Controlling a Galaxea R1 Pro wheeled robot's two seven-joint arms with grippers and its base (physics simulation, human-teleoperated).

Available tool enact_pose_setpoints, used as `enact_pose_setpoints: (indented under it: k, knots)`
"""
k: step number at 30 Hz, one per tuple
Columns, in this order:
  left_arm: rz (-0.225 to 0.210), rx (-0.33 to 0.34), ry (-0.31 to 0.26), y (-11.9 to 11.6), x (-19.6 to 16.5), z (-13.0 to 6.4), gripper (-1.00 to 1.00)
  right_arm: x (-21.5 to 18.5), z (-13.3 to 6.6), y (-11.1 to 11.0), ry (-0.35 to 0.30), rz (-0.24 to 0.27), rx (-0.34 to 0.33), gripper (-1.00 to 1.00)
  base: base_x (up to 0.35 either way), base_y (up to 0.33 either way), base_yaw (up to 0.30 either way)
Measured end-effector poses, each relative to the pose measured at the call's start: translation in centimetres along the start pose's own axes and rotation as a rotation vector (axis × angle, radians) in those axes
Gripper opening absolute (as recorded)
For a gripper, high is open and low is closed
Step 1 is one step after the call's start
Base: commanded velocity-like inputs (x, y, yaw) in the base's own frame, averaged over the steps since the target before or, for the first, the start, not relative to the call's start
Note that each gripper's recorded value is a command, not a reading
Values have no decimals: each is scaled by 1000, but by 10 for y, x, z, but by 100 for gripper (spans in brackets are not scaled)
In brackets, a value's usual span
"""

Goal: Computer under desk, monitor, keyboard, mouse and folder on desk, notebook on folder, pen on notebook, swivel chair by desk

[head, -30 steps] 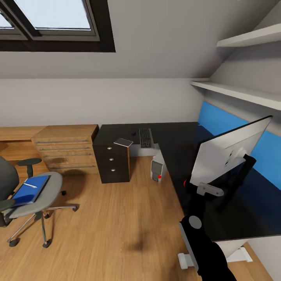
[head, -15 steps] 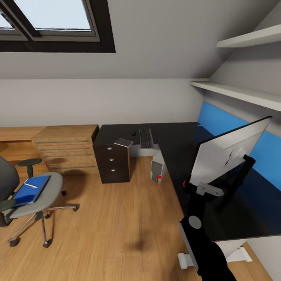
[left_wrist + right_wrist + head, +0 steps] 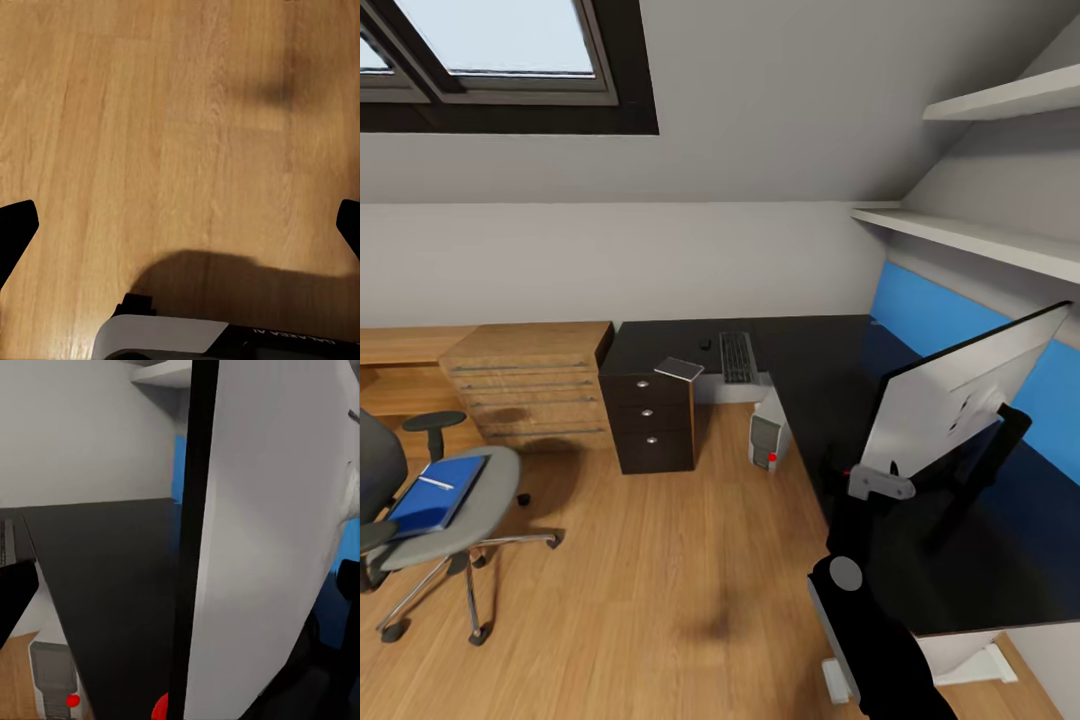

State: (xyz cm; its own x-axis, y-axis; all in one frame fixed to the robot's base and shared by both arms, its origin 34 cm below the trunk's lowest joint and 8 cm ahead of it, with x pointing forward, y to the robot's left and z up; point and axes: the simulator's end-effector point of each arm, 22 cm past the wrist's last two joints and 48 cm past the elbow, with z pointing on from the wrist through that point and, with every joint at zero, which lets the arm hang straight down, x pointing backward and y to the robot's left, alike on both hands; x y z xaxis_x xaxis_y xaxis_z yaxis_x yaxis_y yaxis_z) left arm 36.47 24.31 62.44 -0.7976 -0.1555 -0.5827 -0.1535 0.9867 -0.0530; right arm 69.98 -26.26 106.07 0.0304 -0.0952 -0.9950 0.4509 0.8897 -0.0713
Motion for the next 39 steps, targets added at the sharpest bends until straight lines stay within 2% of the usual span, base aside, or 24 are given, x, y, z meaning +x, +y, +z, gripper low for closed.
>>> enact_pose_setpoints:
  k: [4,8,31,39]
  knots:
    - [0,0,0,0,0,0,100,0,0,-12,0,-1,52,100,94,1,0]
    - [0,-1,1,0,0,0,100,0,0,-15,0,-1,67,100,20,0,0]
    - [1,-3,0,1,0,0,100,0,1,-19,0,-3,79,100,130,9,0]
    - [1,-3,2,2,0,0,100,2,2,-23,3,-9,86,100,34,0,0]
